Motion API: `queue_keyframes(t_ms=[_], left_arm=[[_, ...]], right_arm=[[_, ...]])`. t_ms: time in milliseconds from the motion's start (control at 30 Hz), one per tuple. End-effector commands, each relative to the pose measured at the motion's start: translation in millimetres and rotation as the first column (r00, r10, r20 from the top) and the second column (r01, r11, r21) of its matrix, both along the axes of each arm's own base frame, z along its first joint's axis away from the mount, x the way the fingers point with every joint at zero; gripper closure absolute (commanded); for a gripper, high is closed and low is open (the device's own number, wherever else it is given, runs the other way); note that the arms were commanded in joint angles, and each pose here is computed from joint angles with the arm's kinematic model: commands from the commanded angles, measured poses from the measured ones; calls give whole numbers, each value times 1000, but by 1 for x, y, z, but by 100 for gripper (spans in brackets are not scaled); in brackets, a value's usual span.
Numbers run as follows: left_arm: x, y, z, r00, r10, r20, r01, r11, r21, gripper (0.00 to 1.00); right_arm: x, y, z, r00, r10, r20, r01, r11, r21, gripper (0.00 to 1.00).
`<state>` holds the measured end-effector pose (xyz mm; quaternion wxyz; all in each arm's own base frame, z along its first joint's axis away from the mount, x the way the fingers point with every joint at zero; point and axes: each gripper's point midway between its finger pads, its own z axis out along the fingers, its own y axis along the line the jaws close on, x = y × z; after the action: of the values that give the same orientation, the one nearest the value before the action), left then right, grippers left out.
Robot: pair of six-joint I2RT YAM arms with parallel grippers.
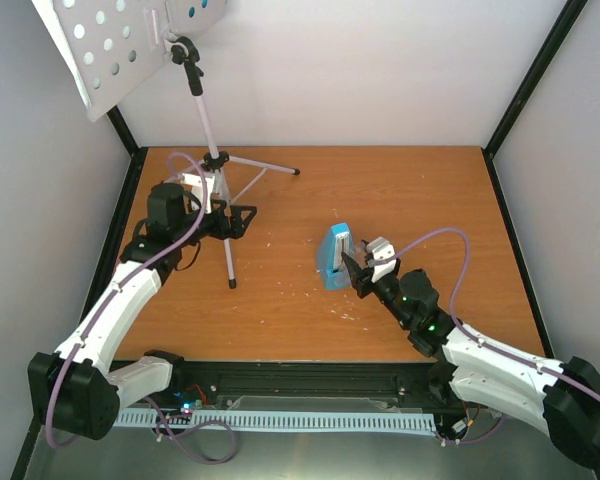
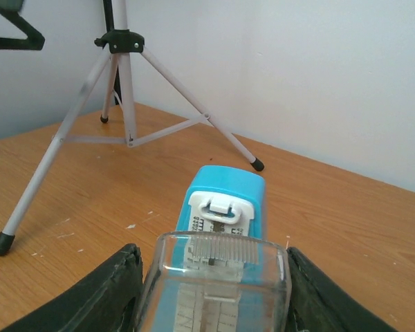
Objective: Pack up the instrument practice props
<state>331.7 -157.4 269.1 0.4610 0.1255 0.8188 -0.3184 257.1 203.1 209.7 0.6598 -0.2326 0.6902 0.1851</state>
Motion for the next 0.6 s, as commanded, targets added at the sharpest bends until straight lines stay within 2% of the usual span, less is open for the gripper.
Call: queue_keyframes(t_ms=[0, 300, 567], left_arm=[[20, 35, -10, 977, 170, 126, -187, 972, 143, 1], [26, 55, -26, 958, 245, 151, -276, 930, 241, 0], [33, 54, -45, 966, 237, 98, -256, 924, 285, 0]], right_arm=[[2, 2, 20, 994, -41, 97, 38, 999, 39, 50], [9, 8, 18, 991, -63, 114, 54, 995, 78, 51], [10, 14, 7, 993, -59, 102, 52, 996, 69, 51]])
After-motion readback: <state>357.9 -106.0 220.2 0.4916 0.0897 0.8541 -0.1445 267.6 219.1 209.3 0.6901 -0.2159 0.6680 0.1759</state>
